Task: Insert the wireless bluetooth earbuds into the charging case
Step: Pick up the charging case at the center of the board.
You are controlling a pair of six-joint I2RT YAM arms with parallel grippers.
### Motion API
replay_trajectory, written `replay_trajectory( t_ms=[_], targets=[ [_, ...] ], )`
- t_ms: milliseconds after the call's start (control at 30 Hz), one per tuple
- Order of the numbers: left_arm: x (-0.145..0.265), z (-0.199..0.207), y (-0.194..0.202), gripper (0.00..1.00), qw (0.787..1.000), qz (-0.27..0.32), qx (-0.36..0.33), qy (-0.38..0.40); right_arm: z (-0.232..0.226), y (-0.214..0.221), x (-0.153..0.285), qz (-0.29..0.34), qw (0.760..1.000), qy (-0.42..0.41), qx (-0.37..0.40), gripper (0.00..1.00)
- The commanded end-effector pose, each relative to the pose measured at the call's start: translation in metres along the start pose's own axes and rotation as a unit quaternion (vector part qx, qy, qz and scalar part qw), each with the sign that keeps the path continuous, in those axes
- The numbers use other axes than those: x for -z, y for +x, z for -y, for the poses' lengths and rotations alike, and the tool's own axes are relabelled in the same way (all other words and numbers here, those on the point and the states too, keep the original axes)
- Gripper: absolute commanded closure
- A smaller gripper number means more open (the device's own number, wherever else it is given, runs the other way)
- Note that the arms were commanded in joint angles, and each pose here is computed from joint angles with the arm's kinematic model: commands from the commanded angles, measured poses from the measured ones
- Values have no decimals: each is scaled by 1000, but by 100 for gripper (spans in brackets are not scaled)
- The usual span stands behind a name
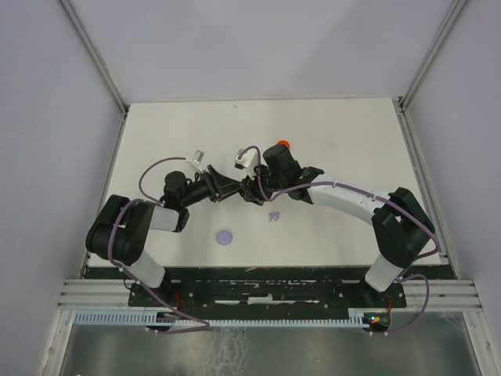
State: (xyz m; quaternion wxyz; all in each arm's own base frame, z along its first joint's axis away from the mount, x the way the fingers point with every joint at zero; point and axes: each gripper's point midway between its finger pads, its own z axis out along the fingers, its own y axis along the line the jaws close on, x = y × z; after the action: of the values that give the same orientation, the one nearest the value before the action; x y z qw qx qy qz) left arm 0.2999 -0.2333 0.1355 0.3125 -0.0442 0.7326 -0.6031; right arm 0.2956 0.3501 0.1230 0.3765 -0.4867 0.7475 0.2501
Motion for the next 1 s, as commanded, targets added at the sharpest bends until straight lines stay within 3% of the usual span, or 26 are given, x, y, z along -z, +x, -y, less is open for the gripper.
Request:
replay_trajectory(
  t_ms=[0,967],
  targets=[
    [-6,21,-9,39,999,3,-17,39,-3,-26,12,40,999,-2,18,67],
    [-12,24,-2,59,998,-8,-15,56,-5,-29,12,44,999,-8,19,68]
  ],
)
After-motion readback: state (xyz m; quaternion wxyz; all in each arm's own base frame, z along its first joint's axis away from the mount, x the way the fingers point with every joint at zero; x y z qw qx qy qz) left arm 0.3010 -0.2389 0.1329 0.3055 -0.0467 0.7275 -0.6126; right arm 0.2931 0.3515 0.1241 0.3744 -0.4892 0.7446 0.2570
